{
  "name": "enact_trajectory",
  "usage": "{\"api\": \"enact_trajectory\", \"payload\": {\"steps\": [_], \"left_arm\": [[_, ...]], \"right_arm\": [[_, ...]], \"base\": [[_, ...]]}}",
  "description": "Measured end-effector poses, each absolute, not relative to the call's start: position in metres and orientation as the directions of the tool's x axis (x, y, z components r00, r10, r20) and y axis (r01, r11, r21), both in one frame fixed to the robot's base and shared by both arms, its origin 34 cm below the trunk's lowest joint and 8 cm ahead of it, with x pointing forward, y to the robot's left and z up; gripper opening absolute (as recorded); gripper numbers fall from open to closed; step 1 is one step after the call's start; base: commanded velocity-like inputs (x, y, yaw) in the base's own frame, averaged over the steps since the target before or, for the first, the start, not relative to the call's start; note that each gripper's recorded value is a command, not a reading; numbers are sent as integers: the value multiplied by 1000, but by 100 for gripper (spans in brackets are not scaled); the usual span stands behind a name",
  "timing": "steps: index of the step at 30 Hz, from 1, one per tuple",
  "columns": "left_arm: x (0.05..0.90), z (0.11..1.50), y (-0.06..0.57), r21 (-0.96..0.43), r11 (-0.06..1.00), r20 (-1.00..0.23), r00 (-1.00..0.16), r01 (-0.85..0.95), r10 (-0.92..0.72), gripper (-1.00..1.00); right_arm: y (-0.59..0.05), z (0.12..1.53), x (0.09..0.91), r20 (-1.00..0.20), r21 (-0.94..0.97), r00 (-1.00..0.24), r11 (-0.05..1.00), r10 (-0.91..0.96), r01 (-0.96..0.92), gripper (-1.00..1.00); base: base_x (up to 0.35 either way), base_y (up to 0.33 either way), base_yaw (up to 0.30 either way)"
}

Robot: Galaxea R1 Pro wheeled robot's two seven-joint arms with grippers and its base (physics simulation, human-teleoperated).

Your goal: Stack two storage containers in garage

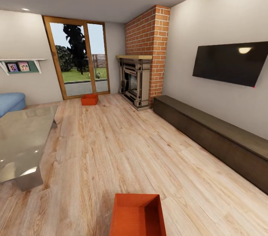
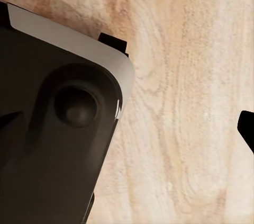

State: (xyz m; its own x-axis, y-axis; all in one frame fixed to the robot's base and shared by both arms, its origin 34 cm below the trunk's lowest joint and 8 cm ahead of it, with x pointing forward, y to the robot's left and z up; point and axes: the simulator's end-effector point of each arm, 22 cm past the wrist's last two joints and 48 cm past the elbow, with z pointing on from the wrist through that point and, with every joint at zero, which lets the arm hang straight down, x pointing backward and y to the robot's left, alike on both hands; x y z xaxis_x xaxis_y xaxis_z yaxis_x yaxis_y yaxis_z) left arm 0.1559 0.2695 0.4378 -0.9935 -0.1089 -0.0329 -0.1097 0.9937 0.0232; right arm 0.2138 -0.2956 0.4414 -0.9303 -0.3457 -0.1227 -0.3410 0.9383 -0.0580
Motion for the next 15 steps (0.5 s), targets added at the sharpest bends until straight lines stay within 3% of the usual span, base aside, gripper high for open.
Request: {"api": "enact_trajectory", "payload": {"steps": [15], "left_arm": [[149,438,270,26,994,-17,-994,-109,-109,100]], "right_arm": [[-295,440,208,-110,-51,-939,945,-326,-322,100]], "base": [[0,0,0]]}}
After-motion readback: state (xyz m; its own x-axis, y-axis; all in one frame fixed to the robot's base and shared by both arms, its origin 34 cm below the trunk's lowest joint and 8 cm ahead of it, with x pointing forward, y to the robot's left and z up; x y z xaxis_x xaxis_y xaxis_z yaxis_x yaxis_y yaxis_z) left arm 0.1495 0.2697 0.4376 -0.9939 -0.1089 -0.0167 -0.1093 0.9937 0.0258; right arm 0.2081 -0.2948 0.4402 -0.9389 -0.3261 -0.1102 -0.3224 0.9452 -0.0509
